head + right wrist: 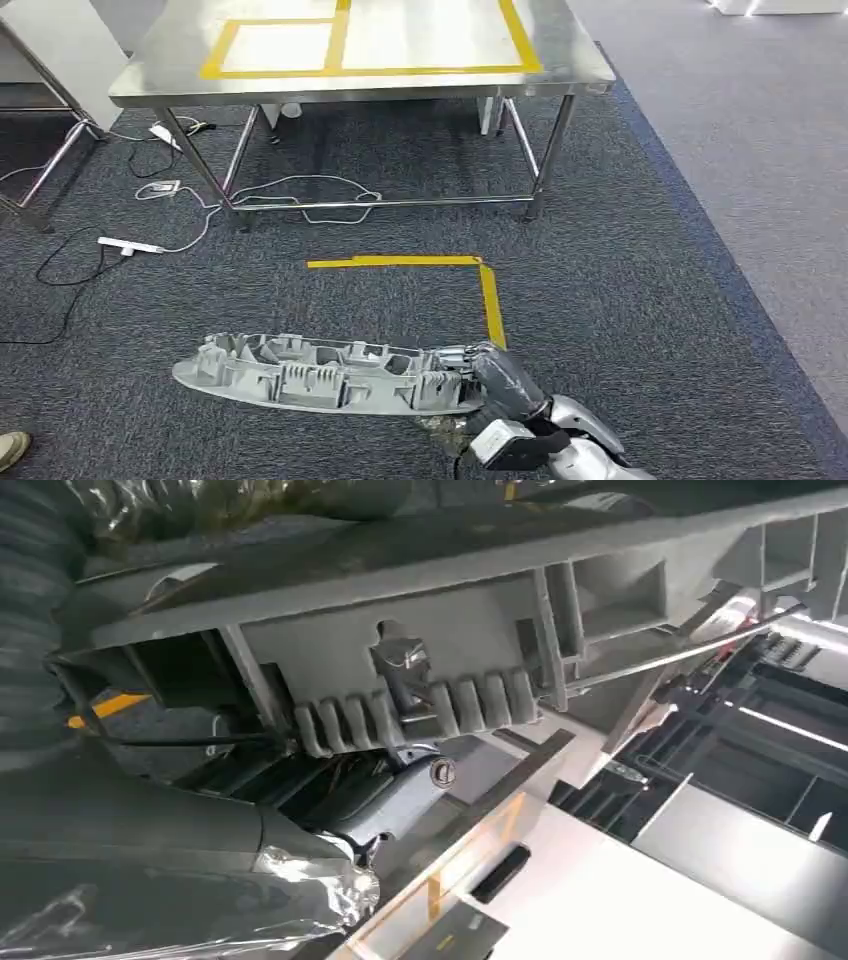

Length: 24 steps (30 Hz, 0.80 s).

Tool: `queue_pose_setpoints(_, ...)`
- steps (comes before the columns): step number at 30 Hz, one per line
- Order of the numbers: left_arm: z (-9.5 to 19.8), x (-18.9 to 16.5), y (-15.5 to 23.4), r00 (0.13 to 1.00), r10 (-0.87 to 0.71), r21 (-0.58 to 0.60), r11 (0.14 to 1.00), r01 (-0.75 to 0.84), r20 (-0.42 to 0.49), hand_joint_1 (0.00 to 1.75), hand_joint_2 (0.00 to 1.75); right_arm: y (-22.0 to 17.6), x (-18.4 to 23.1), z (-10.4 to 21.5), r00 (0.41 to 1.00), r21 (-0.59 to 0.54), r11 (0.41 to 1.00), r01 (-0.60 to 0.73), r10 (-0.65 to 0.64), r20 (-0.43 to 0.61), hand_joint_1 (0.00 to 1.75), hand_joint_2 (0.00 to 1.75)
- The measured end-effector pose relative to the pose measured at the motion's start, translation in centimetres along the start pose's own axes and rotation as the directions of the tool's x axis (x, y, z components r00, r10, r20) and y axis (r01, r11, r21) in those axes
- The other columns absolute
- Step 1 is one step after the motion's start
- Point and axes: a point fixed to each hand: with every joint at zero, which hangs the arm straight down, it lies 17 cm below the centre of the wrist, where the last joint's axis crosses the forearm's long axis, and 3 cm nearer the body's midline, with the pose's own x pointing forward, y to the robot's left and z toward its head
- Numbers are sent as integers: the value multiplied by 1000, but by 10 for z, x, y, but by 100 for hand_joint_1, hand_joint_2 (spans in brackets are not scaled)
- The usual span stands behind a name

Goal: Take the parts from the cabinet and place them on the table.

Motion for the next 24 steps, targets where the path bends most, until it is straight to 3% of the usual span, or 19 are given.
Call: queue_pose_setpoints(24,-1,6,9,998,55,22,998,-56,17,0,0,3,-3,2,1000,10,1000,6,-6,-8,164,175)
